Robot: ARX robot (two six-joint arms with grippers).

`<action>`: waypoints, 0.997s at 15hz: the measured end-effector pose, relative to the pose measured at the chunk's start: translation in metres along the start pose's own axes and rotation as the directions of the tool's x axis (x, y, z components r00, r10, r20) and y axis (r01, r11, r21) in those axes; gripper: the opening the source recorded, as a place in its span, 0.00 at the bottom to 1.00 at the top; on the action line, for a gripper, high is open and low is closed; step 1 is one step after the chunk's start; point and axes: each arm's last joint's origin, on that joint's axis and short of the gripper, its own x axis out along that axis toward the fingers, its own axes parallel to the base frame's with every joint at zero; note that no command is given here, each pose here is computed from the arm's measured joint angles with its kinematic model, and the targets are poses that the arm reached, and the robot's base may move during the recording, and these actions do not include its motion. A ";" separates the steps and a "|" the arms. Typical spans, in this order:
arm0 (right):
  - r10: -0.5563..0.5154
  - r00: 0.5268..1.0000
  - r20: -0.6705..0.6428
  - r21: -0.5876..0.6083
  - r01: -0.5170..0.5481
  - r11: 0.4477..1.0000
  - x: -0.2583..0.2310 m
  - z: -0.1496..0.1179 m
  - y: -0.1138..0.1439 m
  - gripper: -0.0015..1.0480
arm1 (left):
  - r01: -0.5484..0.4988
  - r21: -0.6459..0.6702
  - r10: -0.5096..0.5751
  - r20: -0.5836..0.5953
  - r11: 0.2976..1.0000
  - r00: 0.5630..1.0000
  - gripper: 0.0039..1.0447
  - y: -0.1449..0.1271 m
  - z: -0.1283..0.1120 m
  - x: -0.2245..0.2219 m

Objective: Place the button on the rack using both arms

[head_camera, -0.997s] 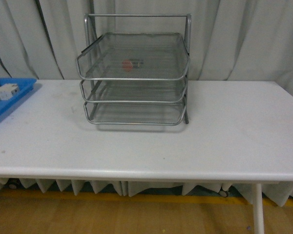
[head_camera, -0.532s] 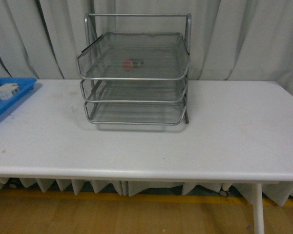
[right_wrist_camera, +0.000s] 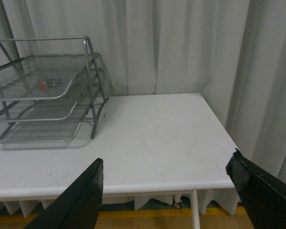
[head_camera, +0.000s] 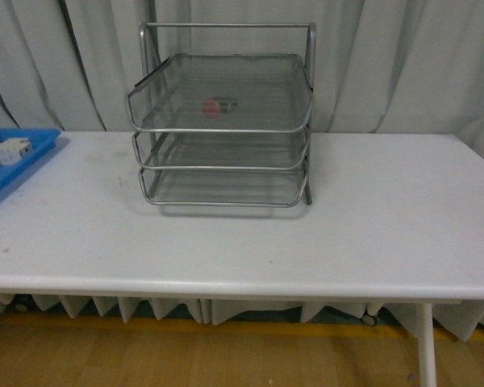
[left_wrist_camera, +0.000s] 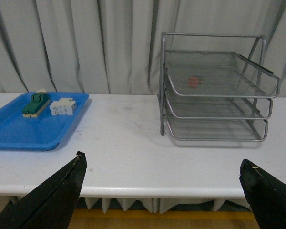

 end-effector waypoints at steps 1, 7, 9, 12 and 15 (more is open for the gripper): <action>0.000 1.000 0.000 0.000 0.000 1.000 0.000 0.000 0.000 0.84 | 0.000 0.000 0.000 0.000 1.000 1.000 0.94 0.000 0.000 0.000; 0.000 1.000 0.000 -0.001 0.000 1.000 0.000 0.000 0.000 0.94 | 0.000 0.000 0.000 0.000 1.000 1.000 0.94 0.000 0.000 0.000; 0.000 1.000 0.000 -0.001 0.000 1.000 0.000 0.000 0.000 0.94 | 0.000 0.000 0.000 0.000 1.000 1.000 0.94 0.000 0.000 0.000; 0.000 1.000 0.002 -0.001 0.000 1.000 0.000 0.000 0.000 0.94 | 0.000 0.000 0.000 0.001 1.000 1.000 0.94 0.000 0.000 0.000; 0.000 1.000 0.001 -0.001 0.000 1.000 0.000 0.000 0.000 0.94 | 0.000 0.000 0.000 0.001 1.000 1.000 0.94 0.000 0.000 0.000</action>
